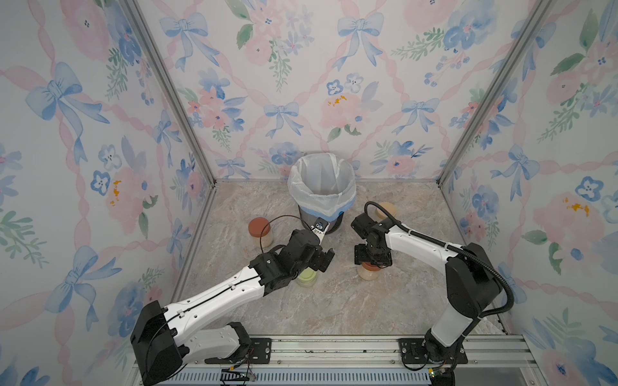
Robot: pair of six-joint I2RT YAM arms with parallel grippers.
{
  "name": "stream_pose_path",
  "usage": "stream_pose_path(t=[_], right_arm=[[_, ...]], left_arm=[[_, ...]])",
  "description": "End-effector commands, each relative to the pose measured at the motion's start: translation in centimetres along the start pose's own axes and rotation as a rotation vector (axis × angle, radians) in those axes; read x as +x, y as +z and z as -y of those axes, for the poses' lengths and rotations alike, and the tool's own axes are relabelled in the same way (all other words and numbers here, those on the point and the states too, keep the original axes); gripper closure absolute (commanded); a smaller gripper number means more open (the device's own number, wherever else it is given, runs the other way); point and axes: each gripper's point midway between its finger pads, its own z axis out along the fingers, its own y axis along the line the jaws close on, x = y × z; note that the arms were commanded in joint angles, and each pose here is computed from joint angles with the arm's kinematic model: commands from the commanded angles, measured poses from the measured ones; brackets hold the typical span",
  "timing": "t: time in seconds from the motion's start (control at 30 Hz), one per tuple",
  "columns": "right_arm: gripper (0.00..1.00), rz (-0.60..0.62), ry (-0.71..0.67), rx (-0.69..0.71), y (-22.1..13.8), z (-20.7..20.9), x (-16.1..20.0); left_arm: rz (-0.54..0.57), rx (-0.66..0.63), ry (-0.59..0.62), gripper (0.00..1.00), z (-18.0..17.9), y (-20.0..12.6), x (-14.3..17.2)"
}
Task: Empty moldy rice from jars
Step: Pick up the jar from the center of the board.
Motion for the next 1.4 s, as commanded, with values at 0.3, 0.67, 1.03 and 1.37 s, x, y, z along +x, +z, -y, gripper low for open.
stream_pose_path(t=[0.3,0.67,1.03,1.37], right_arm=[[1.0,0.027,-0.046,0.026,-2.3,0.2,0.2],[1.0,0.043,-0.14,-0.063,-7.1,-0.2,0.4],[1.0,0.048,-0.211,-0.284,-12.8,-1.9,1.3],[1.0,0.009,-0.303,-0.505,-16.8,-3.8,3.1]], left_arm=[[0.026,0.108,0.03,0.02,0.4,-0.4,-1.6],[0.045,0.184,0.096,0.02,1.6,-0.1,-1.0],[0.243,0.303,0.13,0.02,3.3,-2.1,-1.7],[0.373,0.493,0.202,0.02,6.4,-3.7,-0.1]])
